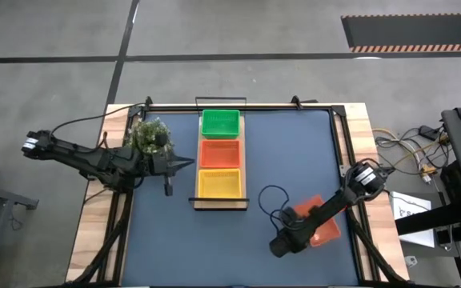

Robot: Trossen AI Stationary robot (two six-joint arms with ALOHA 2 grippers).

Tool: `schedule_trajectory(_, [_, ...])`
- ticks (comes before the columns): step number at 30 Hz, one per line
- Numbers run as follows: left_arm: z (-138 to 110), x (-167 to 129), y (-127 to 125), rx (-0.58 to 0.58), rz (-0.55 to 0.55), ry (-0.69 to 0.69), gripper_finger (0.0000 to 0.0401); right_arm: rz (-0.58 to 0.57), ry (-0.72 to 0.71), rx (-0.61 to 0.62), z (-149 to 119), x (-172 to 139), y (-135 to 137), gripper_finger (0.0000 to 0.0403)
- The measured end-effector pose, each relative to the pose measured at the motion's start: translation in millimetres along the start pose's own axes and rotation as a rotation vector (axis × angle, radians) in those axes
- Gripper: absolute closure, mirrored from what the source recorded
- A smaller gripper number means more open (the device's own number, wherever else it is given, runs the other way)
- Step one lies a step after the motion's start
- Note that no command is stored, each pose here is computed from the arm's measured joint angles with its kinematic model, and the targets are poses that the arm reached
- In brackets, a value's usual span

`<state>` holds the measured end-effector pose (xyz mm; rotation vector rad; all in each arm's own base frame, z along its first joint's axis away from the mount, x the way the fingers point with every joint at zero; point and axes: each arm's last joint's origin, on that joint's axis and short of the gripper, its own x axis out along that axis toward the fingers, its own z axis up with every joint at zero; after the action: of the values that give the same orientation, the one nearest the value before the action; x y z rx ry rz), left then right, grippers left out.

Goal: Stack baskets on shelf by color
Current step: Stack the orange bin on the orange bin on the shelf

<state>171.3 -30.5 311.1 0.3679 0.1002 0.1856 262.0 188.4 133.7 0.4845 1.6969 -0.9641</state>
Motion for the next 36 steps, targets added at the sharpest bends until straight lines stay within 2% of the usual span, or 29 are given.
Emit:
schedule_trajectory(5, [1, 2, 0, -0.01, 0.006, -0.018, 0.0401, 0.031, -0.107, -0.052, 2, -14, -1, 0.039])
schedule_trajectory(9, [2, 5, -2, -0.017, 0.01, -0.031, 0.0401, 0.051, -0.147, -0.156, 1, -25, 1, 0.0393])
schedule_trajectory(18, [1, 10, -5, -0.014, 0.008, -0.024, 0.0401, -0.004, -0.236, -0.36, 2, -61, -3, 0.0394])
schedule_trajectory(26, [0, 11, -6, 0.001, 0.005, -0.017, 0.0401, -0.041, -0.304, -0.639, 2, -100, -10, 0.0394])
schedule_trajectory(31, [2, 8, -4, 0.017, 0.01, -0.029, 0.0401, 0.028, -0.327, -0.673, 13, -131, -27, 0.0394])
schedule_trajectory(36, [3, 4, -1, 0.043, 0.014, -0.038, 0.0401, 0.15, -0.374, -0.653, 29, -165, -62, 0.0394])
